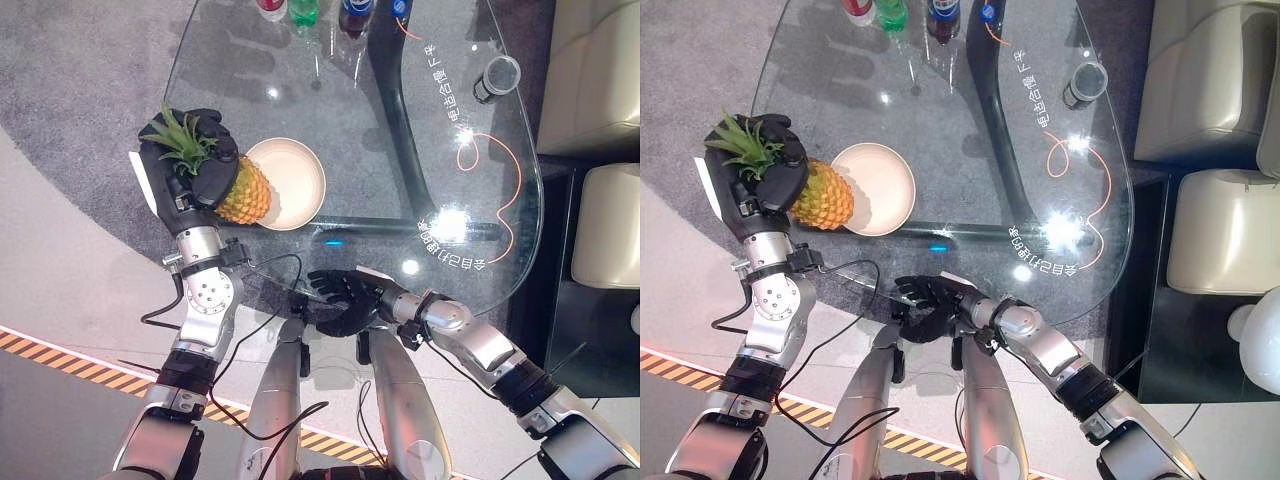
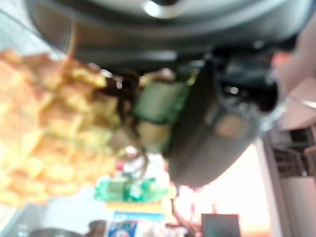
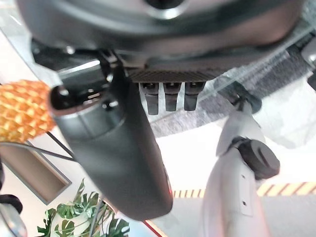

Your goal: Pick up the fruit to the plate

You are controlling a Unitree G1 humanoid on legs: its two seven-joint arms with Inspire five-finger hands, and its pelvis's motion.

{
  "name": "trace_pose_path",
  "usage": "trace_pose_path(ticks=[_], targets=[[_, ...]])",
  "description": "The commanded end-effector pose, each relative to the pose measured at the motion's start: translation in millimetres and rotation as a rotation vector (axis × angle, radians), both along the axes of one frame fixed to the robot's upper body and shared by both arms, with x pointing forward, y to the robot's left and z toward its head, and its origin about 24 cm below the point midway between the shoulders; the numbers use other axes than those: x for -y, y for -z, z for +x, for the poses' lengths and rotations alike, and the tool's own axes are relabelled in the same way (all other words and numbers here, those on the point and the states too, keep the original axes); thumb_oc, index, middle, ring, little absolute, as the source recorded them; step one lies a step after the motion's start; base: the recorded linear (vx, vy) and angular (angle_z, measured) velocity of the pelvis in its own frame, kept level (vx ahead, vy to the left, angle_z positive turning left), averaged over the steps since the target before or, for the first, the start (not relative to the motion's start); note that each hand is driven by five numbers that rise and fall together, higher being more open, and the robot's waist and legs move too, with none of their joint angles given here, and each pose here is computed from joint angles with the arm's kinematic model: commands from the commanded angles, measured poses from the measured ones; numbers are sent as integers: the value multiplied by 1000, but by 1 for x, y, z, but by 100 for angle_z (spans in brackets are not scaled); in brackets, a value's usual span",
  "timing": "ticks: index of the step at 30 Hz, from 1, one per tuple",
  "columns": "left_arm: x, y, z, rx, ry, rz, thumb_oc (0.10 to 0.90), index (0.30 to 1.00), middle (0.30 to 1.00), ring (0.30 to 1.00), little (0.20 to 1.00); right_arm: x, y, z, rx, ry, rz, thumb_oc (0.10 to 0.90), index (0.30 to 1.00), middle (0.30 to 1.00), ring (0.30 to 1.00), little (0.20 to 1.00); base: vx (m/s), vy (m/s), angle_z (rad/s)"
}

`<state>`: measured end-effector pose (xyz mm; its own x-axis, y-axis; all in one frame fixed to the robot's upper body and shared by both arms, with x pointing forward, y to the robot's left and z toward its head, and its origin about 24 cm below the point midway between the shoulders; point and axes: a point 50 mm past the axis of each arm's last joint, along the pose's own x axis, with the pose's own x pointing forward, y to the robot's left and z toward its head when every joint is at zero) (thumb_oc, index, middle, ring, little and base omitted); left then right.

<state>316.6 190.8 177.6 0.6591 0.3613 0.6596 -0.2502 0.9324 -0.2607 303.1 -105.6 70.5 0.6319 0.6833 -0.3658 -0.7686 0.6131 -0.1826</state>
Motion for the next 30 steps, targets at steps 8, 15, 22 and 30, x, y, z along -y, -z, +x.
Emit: trace_pose_path(ticks=[8,15,22,30], targets=[[18,-75,-17,449,-65,150,100,300,300,300,200,-28,-16,-11,-26,-183,109,800,900,900,900,900,6,30,-5],[20,-81,-12,477,-115,178,100,300,300,300,200,-28,-20,-9,-27,-180,108,800,900,900,900,900,3,9,-4],[23,-89,-3,469,-173,210,100,300,300,300,200,-28,-25,-5,-12,-176,100,800,900,900,900,900,-1,18,-2],[16,-91,10,444,-247,208,100,300,300,300,200,-27,-32,3,5,-168,94,800,900,900,900,900,-2,7,-1]])
